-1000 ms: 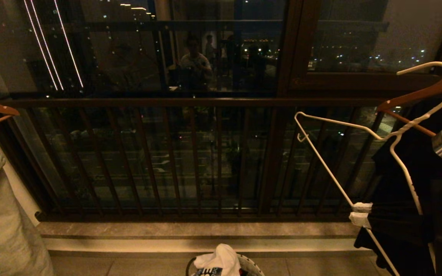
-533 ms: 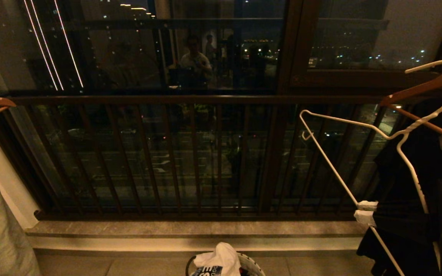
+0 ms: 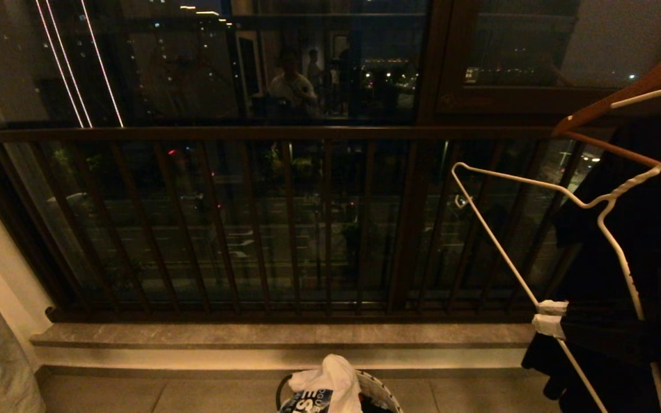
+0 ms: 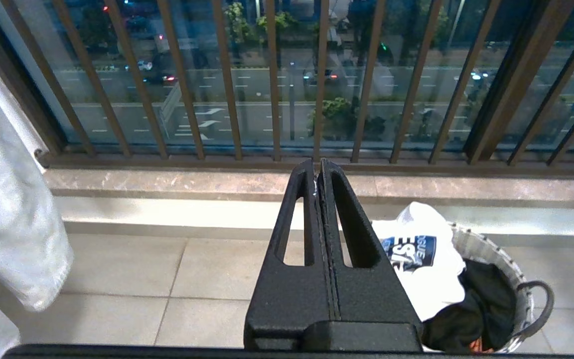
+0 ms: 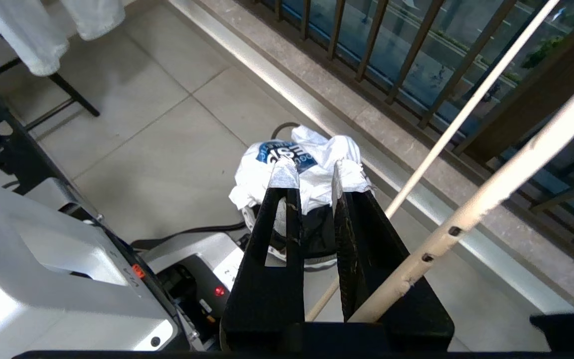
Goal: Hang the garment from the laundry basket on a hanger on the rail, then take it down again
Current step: Pick up clothes from the basket
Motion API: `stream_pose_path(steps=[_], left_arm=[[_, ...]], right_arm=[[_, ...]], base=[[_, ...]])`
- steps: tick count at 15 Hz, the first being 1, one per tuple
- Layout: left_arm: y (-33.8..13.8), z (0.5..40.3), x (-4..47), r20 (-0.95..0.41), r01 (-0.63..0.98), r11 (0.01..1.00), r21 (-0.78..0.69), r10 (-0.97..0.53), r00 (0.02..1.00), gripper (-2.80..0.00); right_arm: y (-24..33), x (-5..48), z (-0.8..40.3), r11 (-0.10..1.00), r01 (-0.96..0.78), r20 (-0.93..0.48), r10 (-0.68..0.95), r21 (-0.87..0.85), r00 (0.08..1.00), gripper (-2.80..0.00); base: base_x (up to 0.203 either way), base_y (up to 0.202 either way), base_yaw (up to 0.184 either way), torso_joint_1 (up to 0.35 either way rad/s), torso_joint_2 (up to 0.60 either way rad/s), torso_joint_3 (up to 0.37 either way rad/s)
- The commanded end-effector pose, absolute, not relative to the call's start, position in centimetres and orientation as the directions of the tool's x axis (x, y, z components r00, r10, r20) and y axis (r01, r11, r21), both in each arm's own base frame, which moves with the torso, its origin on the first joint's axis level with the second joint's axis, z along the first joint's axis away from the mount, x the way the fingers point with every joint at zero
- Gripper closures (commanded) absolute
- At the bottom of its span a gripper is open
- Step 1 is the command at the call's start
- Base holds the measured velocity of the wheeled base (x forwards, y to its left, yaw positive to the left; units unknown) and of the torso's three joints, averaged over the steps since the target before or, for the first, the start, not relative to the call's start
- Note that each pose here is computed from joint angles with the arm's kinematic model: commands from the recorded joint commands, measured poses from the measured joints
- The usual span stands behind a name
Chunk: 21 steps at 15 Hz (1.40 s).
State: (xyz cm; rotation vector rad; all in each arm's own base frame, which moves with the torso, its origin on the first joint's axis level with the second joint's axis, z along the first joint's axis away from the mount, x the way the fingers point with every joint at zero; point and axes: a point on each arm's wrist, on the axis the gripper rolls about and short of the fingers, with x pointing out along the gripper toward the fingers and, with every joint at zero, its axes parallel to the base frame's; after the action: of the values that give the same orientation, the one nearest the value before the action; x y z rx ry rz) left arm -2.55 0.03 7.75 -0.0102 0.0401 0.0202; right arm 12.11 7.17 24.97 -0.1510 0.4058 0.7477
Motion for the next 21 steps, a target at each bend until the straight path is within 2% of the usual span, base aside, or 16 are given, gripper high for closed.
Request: stream_pose_path(steps=[1, 21], left_arm=[[0.0, 7.8, -2.6, -0.04, -0.02, 1.0, -0.01, 0.02, 0.999, 0.0], [0.0, 7.7, -2.5, -0.041, -0.02, 1.0, -0.01, 0.02, 0.999, 0.0]], right_arm=[[7.1, 12.1, 24.9, 0.729, -0.684, -0.413, 0.626, 0.01, 0.661, 0.0], [6.7, 12.5, 22.9, 0.754, -0.656, -0.433, 0.597, 0.015, 0.676, 0.0]], base=[[0.0, 0.0, 0.0, -0.236, 0.54, 0.297], [0.0, 0.0, 0.0, -0.196, 0.51, 0.311]])
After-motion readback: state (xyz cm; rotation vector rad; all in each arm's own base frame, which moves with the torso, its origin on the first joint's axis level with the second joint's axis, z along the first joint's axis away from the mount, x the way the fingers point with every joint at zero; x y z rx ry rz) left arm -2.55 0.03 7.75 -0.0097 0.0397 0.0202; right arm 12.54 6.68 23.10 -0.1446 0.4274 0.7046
